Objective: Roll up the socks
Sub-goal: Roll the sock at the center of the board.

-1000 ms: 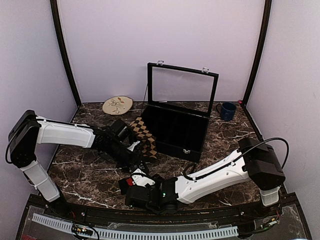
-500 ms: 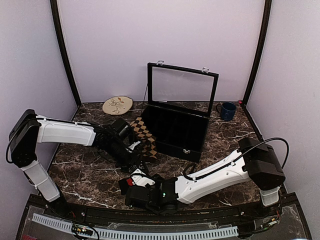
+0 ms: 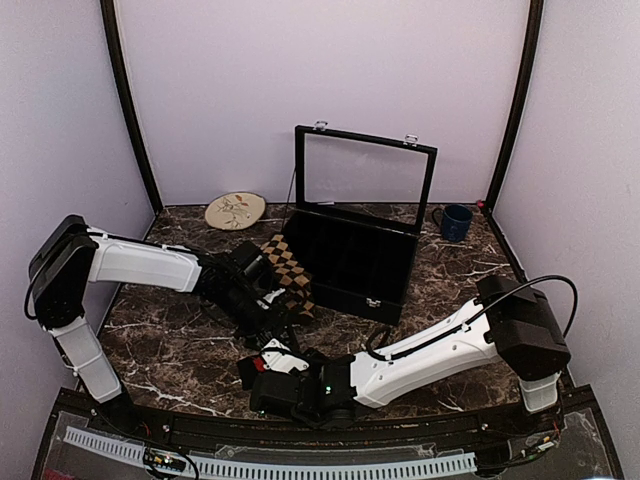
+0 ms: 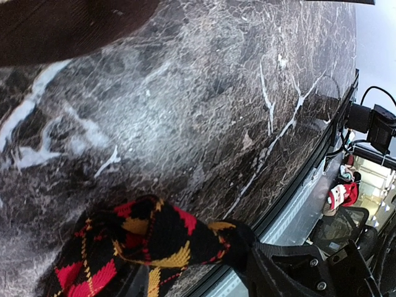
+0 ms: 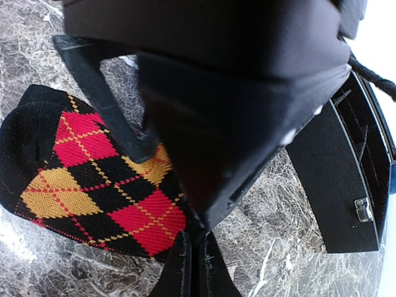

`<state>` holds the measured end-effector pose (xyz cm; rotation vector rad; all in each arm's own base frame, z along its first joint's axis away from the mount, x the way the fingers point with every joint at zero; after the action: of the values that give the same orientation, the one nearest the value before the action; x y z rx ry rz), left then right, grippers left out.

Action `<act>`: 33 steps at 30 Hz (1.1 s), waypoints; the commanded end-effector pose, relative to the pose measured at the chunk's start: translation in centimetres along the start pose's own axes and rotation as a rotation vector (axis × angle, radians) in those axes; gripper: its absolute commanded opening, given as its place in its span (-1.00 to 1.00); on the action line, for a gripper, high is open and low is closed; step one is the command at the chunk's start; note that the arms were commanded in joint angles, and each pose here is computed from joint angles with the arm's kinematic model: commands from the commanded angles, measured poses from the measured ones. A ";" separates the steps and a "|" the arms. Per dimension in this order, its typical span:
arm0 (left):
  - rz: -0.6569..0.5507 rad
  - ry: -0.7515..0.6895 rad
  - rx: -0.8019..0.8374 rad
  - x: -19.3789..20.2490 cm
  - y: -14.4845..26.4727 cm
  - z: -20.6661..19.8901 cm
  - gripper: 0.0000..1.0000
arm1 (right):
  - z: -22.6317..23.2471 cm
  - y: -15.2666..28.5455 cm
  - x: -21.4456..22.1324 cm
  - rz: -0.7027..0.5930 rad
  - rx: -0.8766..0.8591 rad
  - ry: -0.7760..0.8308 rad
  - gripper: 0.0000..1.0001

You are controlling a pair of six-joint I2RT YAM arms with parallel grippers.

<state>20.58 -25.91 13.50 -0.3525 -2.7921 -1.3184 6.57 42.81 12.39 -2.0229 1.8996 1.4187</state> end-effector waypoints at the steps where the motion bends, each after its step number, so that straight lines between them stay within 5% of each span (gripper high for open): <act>1: 0.008 -0.020 0.015 -0.6 -0.1 -0.6 0.04 | 0.2 0.6 -1.6 -0.063 0.010 -0.032 -1.00; 13: 0.045 -0.026 0.023 -0.8 -0.9 -0.4 -0.99 | 0.1 0.6 -1.7 -0.074 0.016 -0.017 -1.00; 25: -0.048 -0.047 -0.012 0.0 0.1 0.3 -1.00 | -0.2 0.9 -1.3 -0.054 0.010 -0.047 -0.99; 33: -0.151 -0.092 -0.005 1.4 0.2 2.0 -1.00 | -0.9 1.6 -1.5 -0.032 -0.030 -0.160 -0.32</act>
<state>19.86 -24.91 12.54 -0.3052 -2.8730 -1.3460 6.54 43.02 12.50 -1.9804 1.8671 1.4632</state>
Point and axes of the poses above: each gripper's point midway between its finger pads, its own y axis back along the fingers, its own z axis along the line the jaws close on, x = y × z, the point moved 10 cm from there along y, back along the fingers, and after that the axes turned 10 degrees about y, right-handed, at the moved point
